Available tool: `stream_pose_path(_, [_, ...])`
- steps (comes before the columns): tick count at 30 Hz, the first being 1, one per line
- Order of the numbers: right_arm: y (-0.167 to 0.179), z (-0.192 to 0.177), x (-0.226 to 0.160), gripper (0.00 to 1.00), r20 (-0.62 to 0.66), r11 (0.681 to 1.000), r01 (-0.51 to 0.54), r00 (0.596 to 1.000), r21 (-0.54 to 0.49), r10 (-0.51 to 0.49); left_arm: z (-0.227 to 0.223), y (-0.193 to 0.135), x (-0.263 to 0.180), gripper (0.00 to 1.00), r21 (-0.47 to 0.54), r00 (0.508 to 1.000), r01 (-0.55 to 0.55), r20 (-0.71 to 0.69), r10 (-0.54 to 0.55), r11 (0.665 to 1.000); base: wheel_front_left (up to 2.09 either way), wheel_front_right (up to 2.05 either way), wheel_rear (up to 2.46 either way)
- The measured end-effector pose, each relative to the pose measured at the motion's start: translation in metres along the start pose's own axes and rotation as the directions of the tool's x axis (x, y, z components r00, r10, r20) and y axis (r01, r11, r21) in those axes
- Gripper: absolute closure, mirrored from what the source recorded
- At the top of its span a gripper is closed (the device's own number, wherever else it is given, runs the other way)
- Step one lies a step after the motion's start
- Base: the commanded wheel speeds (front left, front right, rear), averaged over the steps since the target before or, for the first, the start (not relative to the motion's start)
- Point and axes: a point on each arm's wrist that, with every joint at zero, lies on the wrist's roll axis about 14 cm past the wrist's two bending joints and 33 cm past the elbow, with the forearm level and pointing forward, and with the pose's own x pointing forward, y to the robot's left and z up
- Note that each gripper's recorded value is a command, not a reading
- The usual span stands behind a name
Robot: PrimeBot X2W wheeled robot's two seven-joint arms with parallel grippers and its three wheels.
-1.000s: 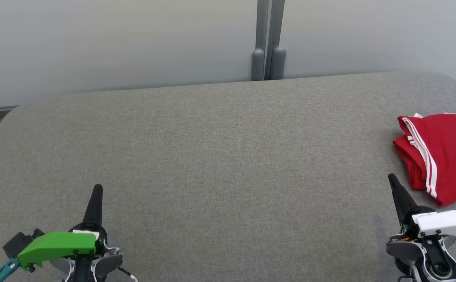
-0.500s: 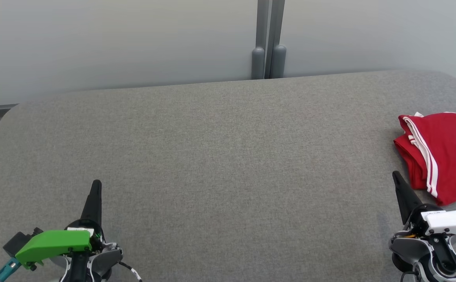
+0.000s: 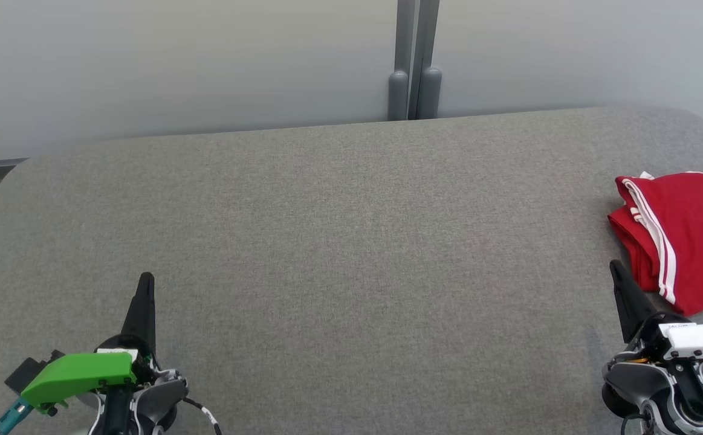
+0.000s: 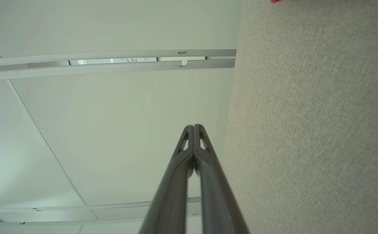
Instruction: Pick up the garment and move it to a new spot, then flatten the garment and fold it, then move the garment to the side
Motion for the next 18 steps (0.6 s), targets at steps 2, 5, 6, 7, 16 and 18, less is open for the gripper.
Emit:
stream_pose_path(2, [0.0, 0.0001, 0.0, 1.0, 0.0, 1.0, 0.0, 1.0, 0.0, 0.0, -0.0001, 0.0, 0.0, 1.0, 0.0, 1.0, 0.0, 0.0, 0.0, 1.0, 0.0, 0.0, 0.0])
stream_pose_path(5, [0.0, 0.0002, 0.0, 1.0, 0.001, 1.0, 0.0, 1.0, 0.0, 0.0, -0.0001, -0.0001, 0.0001, 1.0, 0.0, 1.0, 0.0, 0.0, 0.0, 1.0, 0.0, 0.0, 0.0])
stream_pose_path(6, [0.0, 0.0002, 0.0, 1.0, 0.001, 1.0, 0.0, 1.0, 0.0, 0.0, -0.0001, -0.0002, 0.0001, 1.0, 0.0, 1.0, 0.0, 0.0, 0.0, 1.0, 0.0, 0.0, 0.0])
stream_pose_path(7, [0.0, 0.0002, 0.0, 1.0, 0.001, 1.0, 0.0, 1.0, 0.0, 0.0, -0.0001, -0.0002, 0.0001, 1.0, 0.0, 1.0, 0.001, 0.0, -0.001, 1.0, 0.0, 0.0, 0.0])
stream_pose_path(16, [0.0, 0.0004, 0.0, 1.0, 0.001, 1.0, 0.0, 1.0, 0.001, 0.0, -0.0002, -0.0006, 0.0004, 1.0, -0.001, 1.0, 0.002, 0.0, -0.002, 1.0, 0.0, 0.0, 0.0])
stream_pose_path(18, [0.0, 0.0004, 0.0, 1.0, 0.001, 1.0, 0.0, 1.0, 0.0, 0.0, -0.0002, -0.0006, 0.0004, 1.0, -0.001, 1.0, 0.002, 0.0, -0.002, 1.0, 0.0, 0.0, 0.0])
